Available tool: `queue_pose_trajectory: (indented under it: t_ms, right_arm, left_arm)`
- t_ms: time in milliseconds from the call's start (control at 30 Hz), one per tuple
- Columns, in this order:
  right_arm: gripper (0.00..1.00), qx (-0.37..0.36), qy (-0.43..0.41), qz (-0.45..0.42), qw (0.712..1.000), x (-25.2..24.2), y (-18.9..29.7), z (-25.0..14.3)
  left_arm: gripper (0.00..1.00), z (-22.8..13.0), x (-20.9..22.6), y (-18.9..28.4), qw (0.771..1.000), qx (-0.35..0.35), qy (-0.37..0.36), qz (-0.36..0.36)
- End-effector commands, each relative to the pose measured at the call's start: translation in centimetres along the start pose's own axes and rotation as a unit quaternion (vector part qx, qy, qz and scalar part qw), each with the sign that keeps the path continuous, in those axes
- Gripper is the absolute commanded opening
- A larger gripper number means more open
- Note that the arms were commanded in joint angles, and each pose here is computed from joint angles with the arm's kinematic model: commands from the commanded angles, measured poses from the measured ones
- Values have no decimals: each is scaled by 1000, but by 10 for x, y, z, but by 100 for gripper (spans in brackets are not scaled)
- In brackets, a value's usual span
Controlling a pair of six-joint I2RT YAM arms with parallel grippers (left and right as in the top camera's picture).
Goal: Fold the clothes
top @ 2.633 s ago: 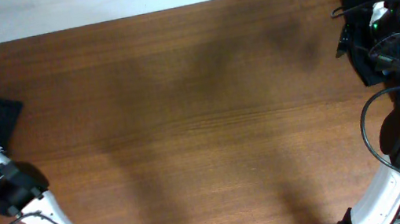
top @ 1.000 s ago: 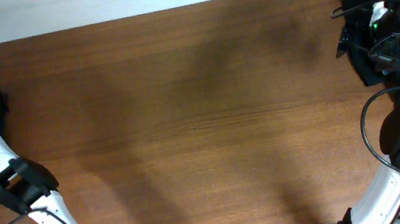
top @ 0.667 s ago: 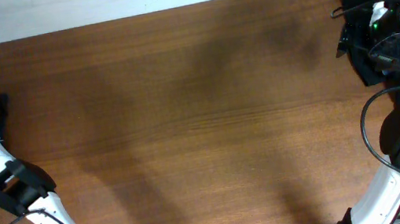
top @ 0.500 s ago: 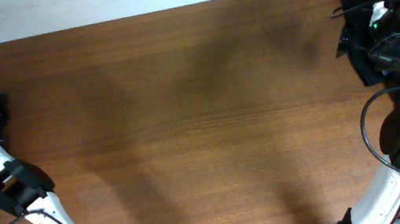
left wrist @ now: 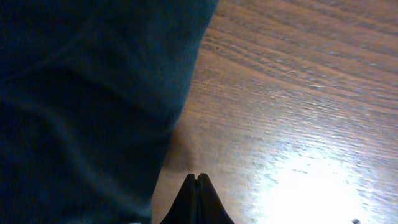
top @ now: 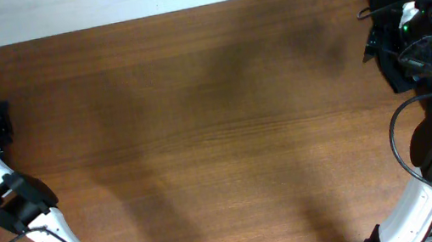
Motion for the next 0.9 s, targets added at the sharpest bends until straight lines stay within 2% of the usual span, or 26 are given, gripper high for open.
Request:
queue_pose_trajectory:
  t_ms: [0,133,333,500,867]
  right_arm:
    - [98,-12,-3,-2,1000,-1,7,2]
    - [99,-12,-3,-2,1000,-1,7,2]
    - [99,-12,-3,-2,1000,-1,7,2]
    - [99,-12,-3,-2,1000,-1,7,2]
    - [99,-12,-3,-2,1000,-1,7,2]
  left_arm:
    - [1,-1,4,5,1000,1,-10,1]
    - [1,-6,8,-12,1000,18,-9,9]
    - [1,-14,32,-17,997,41,-2,65]
    - [0,-20,60,-15,997,26,15,71]
    - [2,-22,82,-11,999,-37,12,-2]
Point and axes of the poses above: each gripper's point midway between its finger pads, its own y axis back along the fingers, its own x axis along the line the jaws close on, z = x × y, the point moved 3 cm from there along y, back along the fingers, and after that the axes turned 4 degrees about -y, right-handed, at the moved point
